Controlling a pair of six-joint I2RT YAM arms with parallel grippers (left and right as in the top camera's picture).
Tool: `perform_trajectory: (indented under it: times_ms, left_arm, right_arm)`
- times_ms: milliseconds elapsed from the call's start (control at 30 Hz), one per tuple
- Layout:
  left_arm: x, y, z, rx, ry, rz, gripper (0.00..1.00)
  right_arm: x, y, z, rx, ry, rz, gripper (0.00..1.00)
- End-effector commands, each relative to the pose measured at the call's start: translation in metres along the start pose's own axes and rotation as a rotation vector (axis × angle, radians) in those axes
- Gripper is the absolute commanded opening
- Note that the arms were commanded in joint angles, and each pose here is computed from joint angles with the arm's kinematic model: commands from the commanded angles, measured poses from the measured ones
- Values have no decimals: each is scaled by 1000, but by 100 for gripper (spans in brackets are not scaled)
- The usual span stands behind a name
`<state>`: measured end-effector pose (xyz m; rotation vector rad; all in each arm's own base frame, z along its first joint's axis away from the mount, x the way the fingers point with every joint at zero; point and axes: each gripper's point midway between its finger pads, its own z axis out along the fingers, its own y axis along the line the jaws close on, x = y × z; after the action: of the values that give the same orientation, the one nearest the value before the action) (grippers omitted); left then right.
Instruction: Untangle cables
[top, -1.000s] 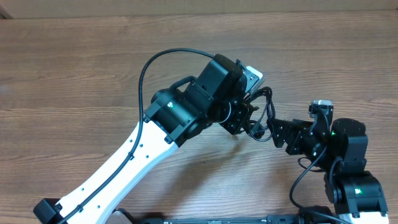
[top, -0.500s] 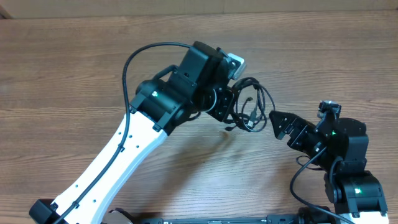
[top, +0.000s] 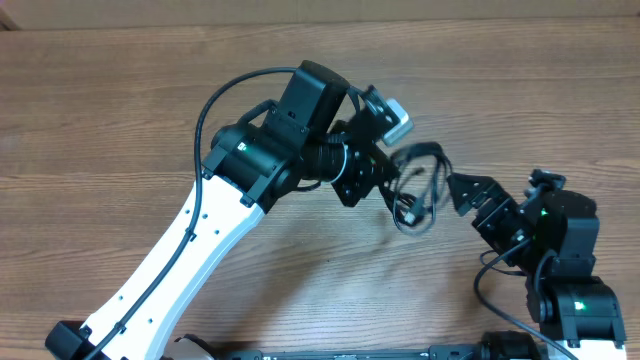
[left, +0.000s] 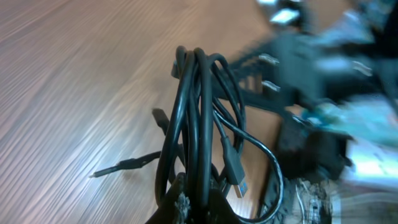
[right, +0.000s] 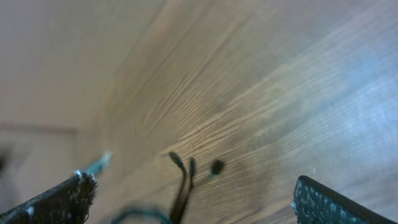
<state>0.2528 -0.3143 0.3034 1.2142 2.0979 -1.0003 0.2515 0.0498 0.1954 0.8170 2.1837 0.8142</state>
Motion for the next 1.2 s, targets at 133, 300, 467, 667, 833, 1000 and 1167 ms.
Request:
perform_trajectory:
  times_ms: [133,300,467,667,833,1000,1167]
  left_arm:
    - [-15,-47,-18,225,-105,288,4]
    - [-17,-55,-19,268,-121,310,4]
    - [-23,-64,-16,280,-142,361,4]
    - [-30,-57,-11,220,-151,363,4]
    - [-37,-31,-8,75,-140,230,4]
    - [-43,-32,0,22,-146,202,4]
    - [-46,-33,5,-25,-147,212,4]
  right_arm:
    - [2,34,-17,-243,155,276,100]
    - [15,72,-38,-455,307,239,100]
    - [25,82,-47,-505,401,289,100]
    - [35,89,-57,-538,498,337,100]
    - [36,90,-58,-538,514,355,100]
    - [32,88,-54,-521,481,359,87]
    - [32,86,-52,-523,476,335,71]
